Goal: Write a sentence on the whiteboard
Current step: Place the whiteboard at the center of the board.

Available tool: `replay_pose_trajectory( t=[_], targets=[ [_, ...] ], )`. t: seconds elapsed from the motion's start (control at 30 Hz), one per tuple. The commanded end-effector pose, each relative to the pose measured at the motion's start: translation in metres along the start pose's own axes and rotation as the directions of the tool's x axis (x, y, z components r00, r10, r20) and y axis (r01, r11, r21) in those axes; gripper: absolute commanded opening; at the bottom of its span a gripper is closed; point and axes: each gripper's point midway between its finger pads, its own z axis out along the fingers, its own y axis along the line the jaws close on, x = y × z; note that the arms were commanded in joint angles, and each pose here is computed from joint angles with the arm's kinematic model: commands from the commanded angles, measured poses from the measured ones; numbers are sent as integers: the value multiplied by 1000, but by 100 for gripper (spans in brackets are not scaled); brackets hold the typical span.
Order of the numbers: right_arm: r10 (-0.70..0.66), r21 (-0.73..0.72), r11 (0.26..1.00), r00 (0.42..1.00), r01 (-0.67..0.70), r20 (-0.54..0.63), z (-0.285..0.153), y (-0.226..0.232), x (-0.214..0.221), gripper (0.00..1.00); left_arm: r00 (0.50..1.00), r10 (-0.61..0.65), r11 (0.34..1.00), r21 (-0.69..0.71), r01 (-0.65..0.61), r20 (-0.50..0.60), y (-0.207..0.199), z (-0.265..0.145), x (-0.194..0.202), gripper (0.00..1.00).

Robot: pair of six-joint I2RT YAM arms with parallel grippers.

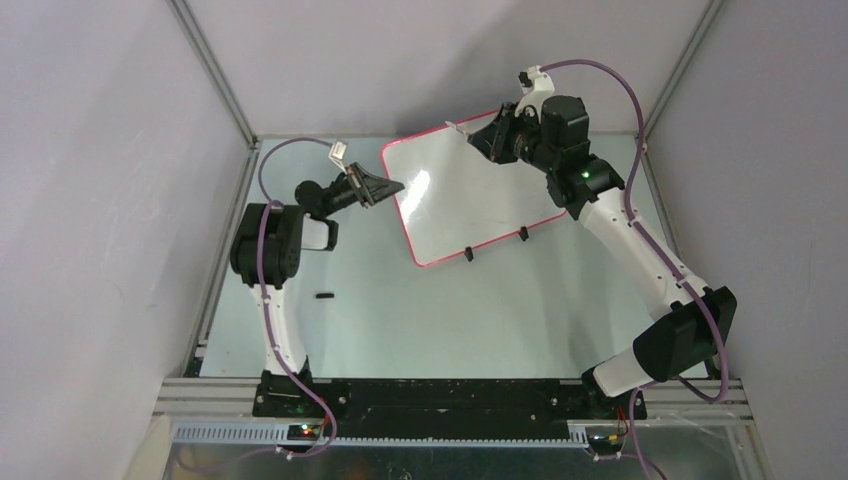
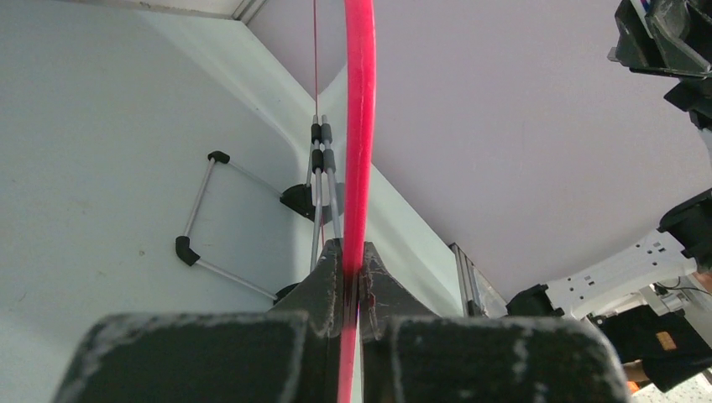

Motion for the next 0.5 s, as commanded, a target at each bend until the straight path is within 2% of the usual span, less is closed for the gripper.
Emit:
replay_pose_trajectory(
  t=[0.0, 0.07, 0.1, 0.17, 0.2, 0.27, 0.3, 0.43, 0.47],
  targets=[
    [-8, -40, 999, 999, 11, 53, -8, 11, -17, 0, 990, 33, 995, 101, -20, -134, -39, -4, 17, 0],
    [-7, -45, 999, 999, 9, 51, -7, 12, -18, 0, 991, 39, 995, 91, -28, -125, -39, -9, 16, 0],
    [-4, -48, 999, 999, 6, 48, -6, 12, -17, 0, 993, 41, 996, 81, -32, -112, -38, -10, 16, 4],
    [1, -55, 998, 999, 2, 47, -6, 13, -17, 0, 994, 57, 996, 74, -51, -90, -38, -11, 11, 35],
    [2, -58, 998, 999, 1, 45, -5, 13, -16, 0, 994, 66, 995, 75, -60, -82, -39, -9, 8, 41],
    [3, -62, 998, 999, -1, 41, -5, 14, -15, 0, 994, 76, 994, 80, -70, -75, -40, -7, 3, 59],
    [2, -60, 998, 999, 0, 40, -6, 14, -15, 0, 995, 71, 995, 79, -66, -73, -39, -6, 1, 71],
    [-4, -46, 999, 999, 6, 43, -9, 12, -15, 0, 996, 77, 994, 88, -72, -55, -37, 0, -12, 84],
    [-5, -41, 999, 999, 7, 45, -9, 10, -15, 0, 995, 84, 993, 91, -80, -46, -38, 2, -17, 84]
  ],
)
